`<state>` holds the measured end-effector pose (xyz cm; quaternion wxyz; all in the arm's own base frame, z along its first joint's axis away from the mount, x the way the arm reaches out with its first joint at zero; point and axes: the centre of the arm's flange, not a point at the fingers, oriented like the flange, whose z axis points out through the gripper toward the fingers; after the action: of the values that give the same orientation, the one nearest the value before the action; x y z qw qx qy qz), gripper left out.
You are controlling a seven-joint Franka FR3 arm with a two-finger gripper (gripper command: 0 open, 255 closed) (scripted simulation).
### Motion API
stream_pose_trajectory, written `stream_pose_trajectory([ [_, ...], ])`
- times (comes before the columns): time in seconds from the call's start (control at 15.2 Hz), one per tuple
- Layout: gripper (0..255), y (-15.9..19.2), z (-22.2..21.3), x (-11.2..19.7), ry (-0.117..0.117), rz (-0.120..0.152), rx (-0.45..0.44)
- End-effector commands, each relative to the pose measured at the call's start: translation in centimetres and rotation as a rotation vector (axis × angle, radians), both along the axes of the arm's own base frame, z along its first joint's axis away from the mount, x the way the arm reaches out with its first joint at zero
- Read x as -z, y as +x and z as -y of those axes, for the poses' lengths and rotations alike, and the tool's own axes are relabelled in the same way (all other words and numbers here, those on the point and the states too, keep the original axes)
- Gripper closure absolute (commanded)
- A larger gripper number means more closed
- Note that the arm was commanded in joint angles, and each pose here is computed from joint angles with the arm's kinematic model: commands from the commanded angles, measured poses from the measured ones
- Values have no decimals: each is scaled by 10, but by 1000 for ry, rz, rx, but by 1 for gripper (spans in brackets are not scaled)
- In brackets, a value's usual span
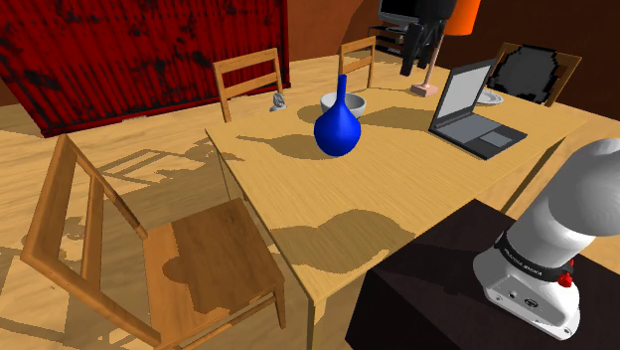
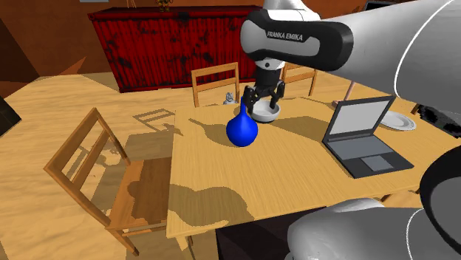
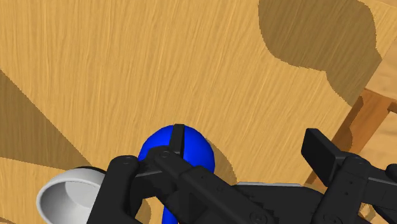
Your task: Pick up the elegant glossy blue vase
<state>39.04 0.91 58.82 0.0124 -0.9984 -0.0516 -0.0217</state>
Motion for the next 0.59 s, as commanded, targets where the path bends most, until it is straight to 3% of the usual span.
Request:
stream_pose_trajectory([
  [0.0, 0, 26, 6, 8, -1, 9, 2],
  [0.53, 0, 122, 21, 37, -6, 39, 13],
])
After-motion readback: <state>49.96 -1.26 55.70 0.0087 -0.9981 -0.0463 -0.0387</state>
